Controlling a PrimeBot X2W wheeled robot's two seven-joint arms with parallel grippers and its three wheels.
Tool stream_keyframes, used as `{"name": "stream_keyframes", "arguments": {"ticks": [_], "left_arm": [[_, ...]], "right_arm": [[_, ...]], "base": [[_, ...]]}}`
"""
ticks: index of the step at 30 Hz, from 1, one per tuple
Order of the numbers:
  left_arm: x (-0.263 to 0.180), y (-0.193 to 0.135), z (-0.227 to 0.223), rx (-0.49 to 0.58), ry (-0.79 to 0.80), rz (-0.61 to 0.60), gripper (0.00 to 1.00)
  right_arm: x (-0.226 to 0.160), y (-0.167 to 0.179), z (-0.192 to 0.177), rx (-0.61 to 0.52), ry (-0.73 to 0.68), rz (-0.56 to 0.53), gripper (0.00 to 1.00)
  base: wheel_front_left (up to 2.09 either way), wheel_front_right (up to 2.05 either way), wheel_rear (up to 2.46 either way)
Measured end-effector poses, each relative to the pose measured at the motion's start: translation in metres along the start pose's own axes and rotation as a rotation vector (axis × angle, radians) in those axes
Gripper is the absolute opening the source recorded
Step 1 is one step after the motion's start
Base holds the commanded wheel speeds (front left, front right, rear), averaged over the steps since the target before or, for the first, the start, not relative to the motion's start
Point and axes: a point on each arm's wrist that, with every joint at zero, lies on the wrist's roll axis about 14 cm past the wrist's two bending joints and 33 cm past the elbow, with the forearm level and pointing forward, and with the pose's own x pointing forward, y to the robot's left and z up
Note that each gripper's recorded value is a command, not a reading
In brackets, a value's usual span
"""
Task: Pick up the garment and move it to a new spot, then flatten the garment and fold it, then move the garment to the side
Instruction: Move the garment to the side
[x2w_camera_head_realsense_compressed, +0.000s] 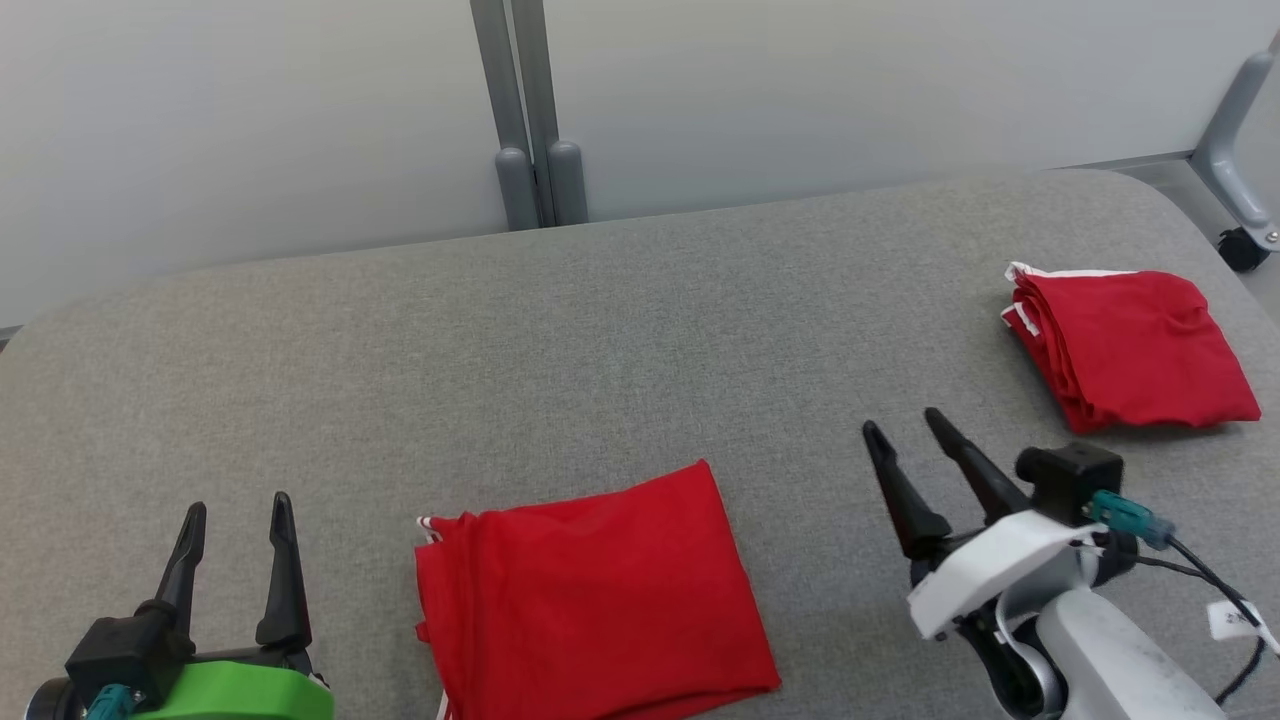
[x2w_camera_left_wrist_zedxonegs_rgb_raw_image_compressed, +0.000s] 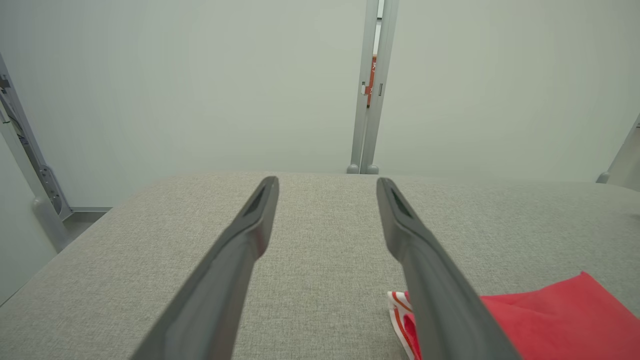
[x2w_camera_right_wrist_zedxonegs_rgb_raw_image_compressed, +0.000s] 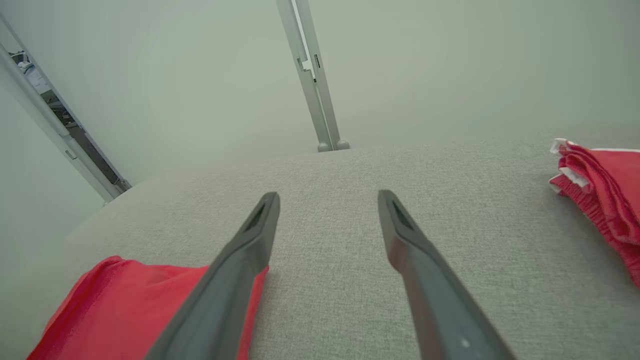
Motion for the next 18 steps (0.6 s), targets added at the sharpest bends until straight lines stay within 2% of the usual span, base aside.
{"name": "stream_keyframes", "arguments": {"ticks": [3,10,18], "left_arm": [[-0.001,0.002,0.000,0.006,0.001,0.004,1.00],[-0.008,0.012,-0.007,0.027,0.026,0.021,1.00],[-0.019,0.023,-0.014,0.022,0.049,0.059,1.00]], "right_arm": [[0.011,0.020,-0.006,0.019,0.047,0.059,1.00],[0.032,0.059,-0.039,0.041,0.258,0.169,1.00],[0.030,0.068,-0.100,0.101,0.554,0.163,1.00]], "base": [[0.00,0.00,0.00],[0.00,0.00,0.00],[0.00,0.00,0.00]]}}
